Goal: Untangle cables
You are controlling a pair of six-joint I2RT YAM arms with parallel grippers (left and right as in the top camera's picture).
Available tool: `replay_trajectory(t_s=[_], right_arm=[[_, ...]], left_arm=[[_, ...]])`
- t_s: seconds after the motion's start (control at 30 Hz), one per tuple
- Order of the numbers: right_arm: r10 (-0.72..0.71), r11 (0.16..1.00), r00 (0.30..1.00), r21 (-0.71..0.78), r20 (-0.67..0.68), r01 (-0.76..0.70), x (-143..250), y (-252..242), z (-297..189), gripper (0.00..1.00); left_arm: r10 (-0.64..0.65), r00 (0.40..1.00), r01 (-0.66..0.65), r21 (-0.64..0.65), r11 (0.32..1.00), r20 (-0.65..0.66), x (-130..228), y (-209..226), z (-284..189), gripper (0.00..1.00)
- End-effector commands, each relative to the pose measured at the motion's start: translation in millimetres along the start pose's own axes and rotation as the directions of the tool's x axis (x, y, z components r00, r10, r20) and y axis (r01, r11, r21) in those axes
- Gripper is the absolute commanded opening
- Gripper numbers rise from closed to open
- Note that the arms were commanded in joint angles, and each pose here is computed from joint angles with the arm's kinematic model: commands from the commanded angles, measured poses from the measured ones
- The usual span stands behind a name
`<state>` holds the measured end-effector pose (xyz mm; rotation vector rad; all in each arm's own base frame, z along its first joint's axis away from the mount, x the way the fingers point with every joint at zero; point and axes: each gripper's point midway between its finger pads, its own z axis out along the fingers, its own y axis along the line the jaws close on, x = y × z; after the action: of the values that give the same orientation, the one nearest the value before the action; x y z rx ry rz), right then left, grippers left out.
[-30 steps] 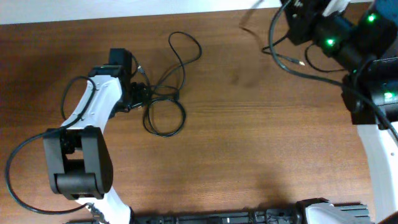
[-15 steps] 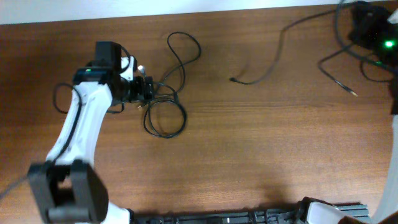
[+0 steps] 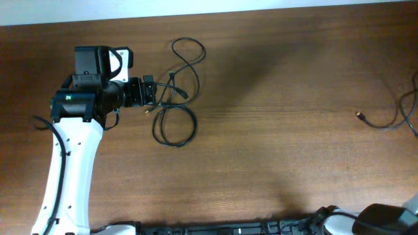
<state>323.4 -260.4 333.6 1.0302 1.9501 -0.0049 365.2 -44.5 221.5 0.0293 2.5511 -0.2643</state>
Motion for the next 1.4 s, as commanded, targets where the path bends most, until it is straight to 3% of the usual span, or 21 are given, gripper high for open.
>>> replay_trajectory(t_s=[0.0, 0.1, 0.13, 0.17, 0.23, 0.3, 0.5, 0.57, 0.6, 0.73, 0.83, 1.07, 1.13, 1.23, 1.3, 1.37], right_arm=[[-0.002, 0.979, 1.0, 0.203, 0.025, -0.003, -9, -48, 8, 0.04], [0.026, 0.96, 1.0, 0.279, -0.013, -0.021, -2, -73, 21, 0.05], [0.038, 0.957, 0.999, 0.29, -0.037, -0.026, 3, -79, 27, 0.22], [0.049, 0.953, 0.997, 0.301, -0.066, -0.027, 9, -84, 33, 0.5], [0.065, 0.949, 0.991, 0.315, -0.114, -0.026, 21, -90, 42, 0.8], [0.079, 0.945, 0.985, 0.326, -0.154, -0.024, 31, -94, 48, 0.95], [0.084, 0.976, 0.971, 0.217, -0.222, -0.034, 44, -74, 51, 0.99], [0.026, 0.998, 0.96, 0.06, -0.279, -0.009, 53, -48, 52, 0.99], [-0.053, 0.993, 0.948, -0.116, -0.313, 0.017, 61, -15, 51, 0.99], [-0.146, 0.968, 0.921, -0.246, -0.361, 0.057, 84, 32, 51, 0.99], [-0.26, 0.932, 0.886, -0.338, -0.383, 0.127, 110, 76, 51, 0.99], [-0.538, 0.776, 0.753, -0.573, -0.38, 0.265, 191, 181, 41, 0.99], [-0.608, 0.724, 0.693, -0.629, -0.388, 0.283, 224, 205, 41, 0.99], [-0.687, 0.666, 0.593, -0.689, -0.419, 0.285, 281, 233, 44, 0.99], [-0.731, 0.623, 0.547, -0.726, -0.409, 0.29, 312, 251, 47, 0.94], [-0.747, 0.596, 0.544, -0.748, -0.382, 0.293, 322, 264, 45, 0.94]], left_arm=[[0.023, 1.0, -0.024, 0.017, 1.0, 0.015, -3, -5, -10, 0.99], [0.02, 1.0, -0.019, 0.016, 1.0, -0.007, 2, -5, -10, 0.99], [0.019, 1.0, -0.019, 0.016, 1.0, -0.011, 3, -5, -10, 0.99], [0.018, 1.0, -0.018, 0.015, 1.0, -0.014, 4, -5, -10, 0.99], [0.018, 1.0, -0.017, 0.015, 1.0, -0.016, 5, -5, -10, 0.99], [0.017, 1.0, -0.016, 0.015, 1.0, -0.021, 6, -5, -10, 0.99], [0.014, 0.999, -0.013, 0.014, 1.0, -0.038, 10, -4, -10, 0.99], [0.013, 0.999, -0.013, 0.014, 1.0, -0.039, 10, -4, -10, 0.99], [0.009, 0.999, -0.009, 0.014, 1.0, -0.037, 10, -4, -10, 0.99], [-0.057, 0.998, 0.057, 0.014, 0.998, -0.013, 4, -5, -10, 0.99], [-0.12, 0.993, 0.119, 0.018, 0.993, 0.007, -2, -5, -10, 0.99], [-0.116, 0.992, 0.115, 0.031, 0.993, 0.039, -6, -8, -20, 0.99], [-0.096, 0.994, 0.094, 0.034, 0.995, 0.061, -8, -10, -26, 0.99], [0.087, 0.993, -0.089, 0.022, 0.996, 0.08, -8, -11, -33, 0.98], [0.143, 0.99, -0.143, 0.019, 0.99, 0.0, 11, -9, -31, 0.97], [0.193, 0.975, -0.191, 0.034, 0.981, -0.111, 38, -6, -29, 0.99]])
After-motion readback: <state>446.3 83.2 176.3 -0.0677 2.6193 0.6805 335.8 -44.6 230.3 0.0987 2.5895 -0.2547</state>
